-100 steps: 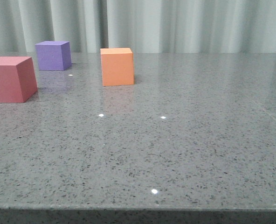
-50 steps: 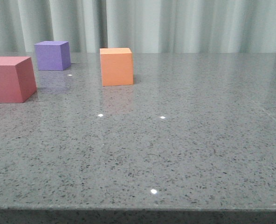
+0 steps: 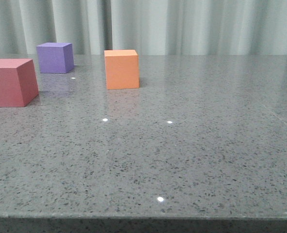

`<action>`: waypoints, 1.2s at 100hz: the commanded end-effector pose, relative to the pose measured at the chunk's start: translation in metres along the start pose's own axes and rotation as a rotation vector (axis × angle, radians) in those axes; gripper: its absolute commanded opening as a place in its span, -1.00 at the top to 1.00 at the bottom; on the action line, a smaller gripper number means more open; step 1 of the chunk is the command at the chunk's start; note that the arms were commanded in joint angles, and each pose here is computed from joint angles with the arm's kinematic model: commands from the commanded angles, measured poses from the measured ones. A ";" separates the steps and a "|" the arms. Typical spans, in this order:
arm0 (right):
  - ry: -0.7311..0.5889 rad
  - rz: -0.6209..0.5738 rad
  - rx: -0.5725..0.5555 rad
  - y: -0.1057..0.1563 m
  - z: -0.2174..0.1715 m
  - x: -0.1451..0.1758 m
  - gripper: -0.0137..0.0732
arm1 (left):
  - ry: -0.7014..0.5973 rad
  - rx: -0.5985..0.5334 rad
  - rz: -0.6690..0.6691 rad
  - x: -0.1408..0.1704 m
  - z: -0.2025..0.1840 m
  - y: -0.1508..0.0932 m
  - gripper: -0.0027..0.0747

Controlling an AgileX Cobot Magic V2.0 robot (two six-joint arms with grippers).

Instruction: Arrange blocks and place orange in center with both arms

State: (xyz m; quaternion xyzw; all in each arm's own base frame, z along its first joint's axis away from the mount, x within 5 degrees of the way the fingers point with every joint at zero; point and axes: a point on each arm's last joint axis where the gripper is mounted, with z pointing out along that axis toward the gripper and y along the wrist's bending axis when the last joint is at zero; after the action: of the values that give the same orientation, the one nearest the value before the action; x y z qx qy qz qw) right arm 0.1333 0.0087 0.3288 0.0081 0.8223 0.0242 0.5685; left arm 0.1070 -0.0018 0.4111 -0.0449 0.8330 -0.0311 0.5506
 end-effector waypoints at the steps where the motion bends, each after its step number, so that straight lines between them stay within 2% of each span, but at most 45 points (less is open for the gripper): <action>1: -0.105 -0.027 -0.011 0.001 -0.004 -0.015 0.85 | -0.069 0.006 -0.001 -0.016 0.002 -0.002 0.98; 25: -0.105 -0.027 -0.011 0.001 -0.004 -0.015 0.85 | -0.014 -0.002 0.001 -0.015 0.016 -0.003 0.98; 34: -0.105 -0.027 -0.011 0.001 -0.004 -0.015 0.85 | 0.000 -0.005 0.001 -0.014 0.017 -0.002 0.84; 44: -0.105 -0.027 -0.011 0.001 -0.004 -0.015 0.85 | 0.013 -0.007 0.001 -0.012 0.018 -0.002 0.45; 56: -0.105 -0.027 -0.011 0.001 -0.004 -0.015 0.85 | 0.025 -0.010 0.001 -0.011 0.018 -0.002 -0.35; 64: -0.105 -0.027 -0.011 0.001 -0.004 -0.015 0.85 | 0.026 -0.007 -0.002 -0.011 0.018 -0.002 -0.75; 67: -0.105 -0.027 -0.011 0.001 -0.004 -0.015 0.85 | 0.026 -0.007 -0.002 -0.011 0.018 -0.002 -0.82; 82: -0.105 -0.027 -0.011 0.001 -0.004 -0.015 0.85 | 0.035 0.004 -0.014 -0.010 0.018 -0.003 -0.85; 93: -0.105 -0.027 -0.011 0.001 -0.004 -0.015 0.85 | 0.042 0.066 -0.077 -0.011 0.023 -0.009 -0.81; 120: -0.104 -0.027 -0.011 0.001 -0.004 -0.015 0.85 | 0.074 0.143 -0.167 -0.020 0.072 -0.023 -0.76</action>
State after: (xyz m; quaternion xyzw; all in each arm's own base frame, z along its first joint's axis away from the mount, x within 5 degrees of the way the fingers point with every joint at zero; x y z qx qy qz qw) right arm 0.1333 0.0088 0.3290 0.0080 0.8218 0.0244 0.5692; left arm 0.1662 -0.0169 0.3889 -0.0681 0.8706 -0.1058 0.4756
